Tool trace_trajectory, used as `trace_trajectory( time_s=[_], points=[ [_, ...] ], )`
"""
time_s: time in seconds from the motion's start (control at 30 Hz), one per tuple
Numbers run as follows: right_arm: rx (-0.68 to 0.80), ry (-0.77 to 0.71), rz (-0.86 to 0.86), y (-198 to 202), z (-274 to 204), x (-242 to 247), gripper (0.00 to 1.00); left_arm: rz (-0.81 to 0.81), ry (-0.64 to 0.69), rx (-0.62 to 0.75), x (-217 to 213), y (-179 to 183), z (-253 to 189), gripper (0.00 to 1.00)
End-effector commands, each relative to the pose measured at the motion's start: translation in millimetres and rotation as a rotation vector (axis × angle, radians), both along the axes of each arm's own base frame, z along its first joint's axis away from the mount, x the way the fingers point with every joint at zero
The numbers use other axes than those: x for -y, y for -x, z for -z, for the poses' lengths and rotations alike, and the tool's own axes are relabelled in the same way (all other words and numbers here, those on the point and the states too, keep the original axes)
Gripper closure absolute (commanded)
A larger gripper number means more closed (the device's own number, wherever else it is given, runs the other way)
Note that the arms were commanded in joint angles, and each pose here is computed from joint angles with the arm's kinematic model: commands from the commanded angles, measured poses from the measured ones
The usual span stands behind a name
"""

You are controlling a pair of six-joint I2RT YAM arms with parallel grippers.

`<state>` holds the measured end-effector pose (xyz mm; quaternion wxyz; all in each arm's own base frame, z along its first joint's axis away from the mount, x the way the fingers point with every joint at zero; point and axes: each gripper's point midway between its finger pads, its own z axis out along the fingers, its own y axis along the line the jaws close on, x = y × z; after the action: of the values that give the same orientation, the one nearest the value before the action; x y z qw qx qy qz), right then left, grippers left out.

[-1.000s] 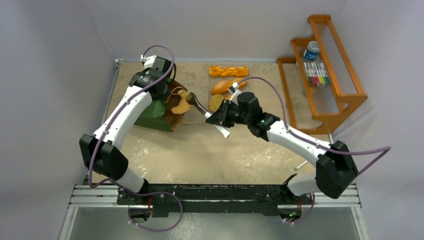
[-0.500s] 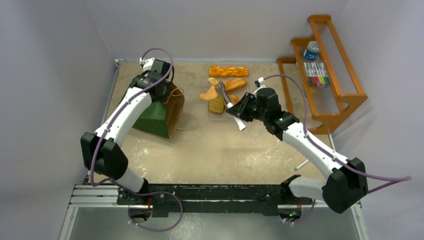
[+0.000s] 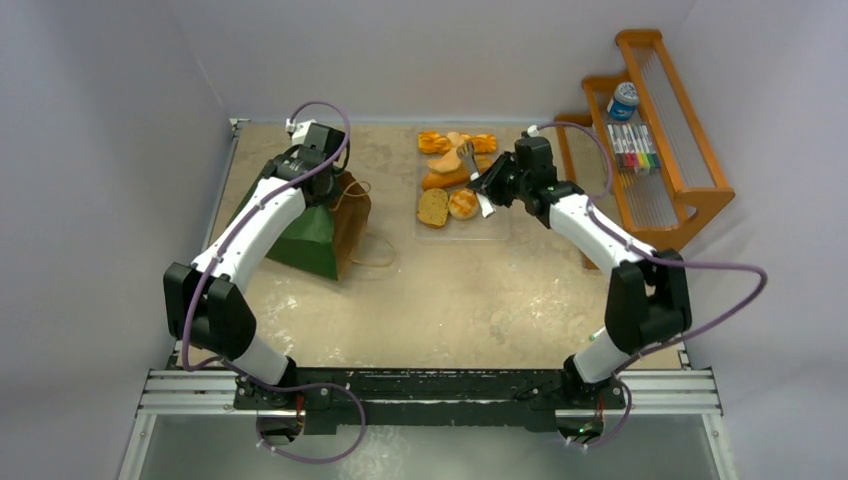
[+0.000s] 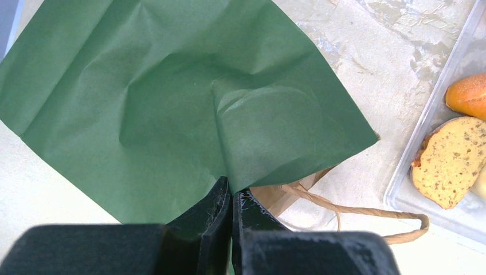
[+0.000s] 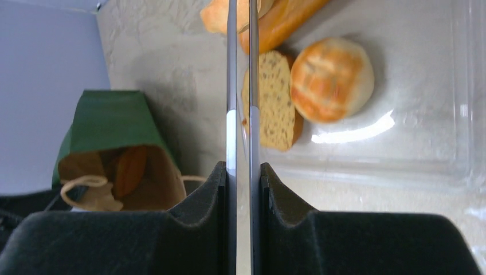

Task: Take the fake bread out of the paper bag
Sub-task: Take out the fake bread from the paper bag, then place the fake bread in the container.

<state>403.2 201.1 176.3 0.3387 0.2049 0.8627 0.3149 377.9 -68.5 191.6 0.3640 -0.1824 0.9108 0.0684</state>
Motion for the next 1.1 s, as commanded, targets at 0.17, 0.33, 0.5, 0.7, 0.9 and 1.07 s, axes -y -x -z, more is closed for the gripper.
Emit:
trace_trajectory(
  time_s=[0.17,0.33,0.5,0.7,0.9,1.07],
  points=[
    [0.143,-0.089,0.014,-80.1,-39.3,-13.8,1.0,0.047,-0.018,0.03,-0.9,-8.1,-7.8,1.0],
    [0.125,-0.107,0.008,-99.2,-27.1,-20.4,1.0,0.061,-0.034,0.017,-1.1,-9.9,-3.3,1.0],
    [0.103,-0.101,0.005,-104.0,-14.4,-21.8,1.0,0.069,-0.036,0.01,0.3,-12.5,-0.6,1.0],
    [0.076,-0.094,-0.005,-94.7,2.9,-20.3,0.98,0.072,-0.031,0.01,2.1,-15.4,2.4,1.0],
    [0.062,-0.09,-0.01,-88.9,8.3,-18.2,0.73,0.075,-0.02,0.005,4.9,-16.4,6.4,1.0],
    [0.054,-0.093,-0.006,-84.2,9.3,-14.4,0.65,0.076,-0.025,0.005,4.2,-16.7,5.8,1.0]
  ],
)
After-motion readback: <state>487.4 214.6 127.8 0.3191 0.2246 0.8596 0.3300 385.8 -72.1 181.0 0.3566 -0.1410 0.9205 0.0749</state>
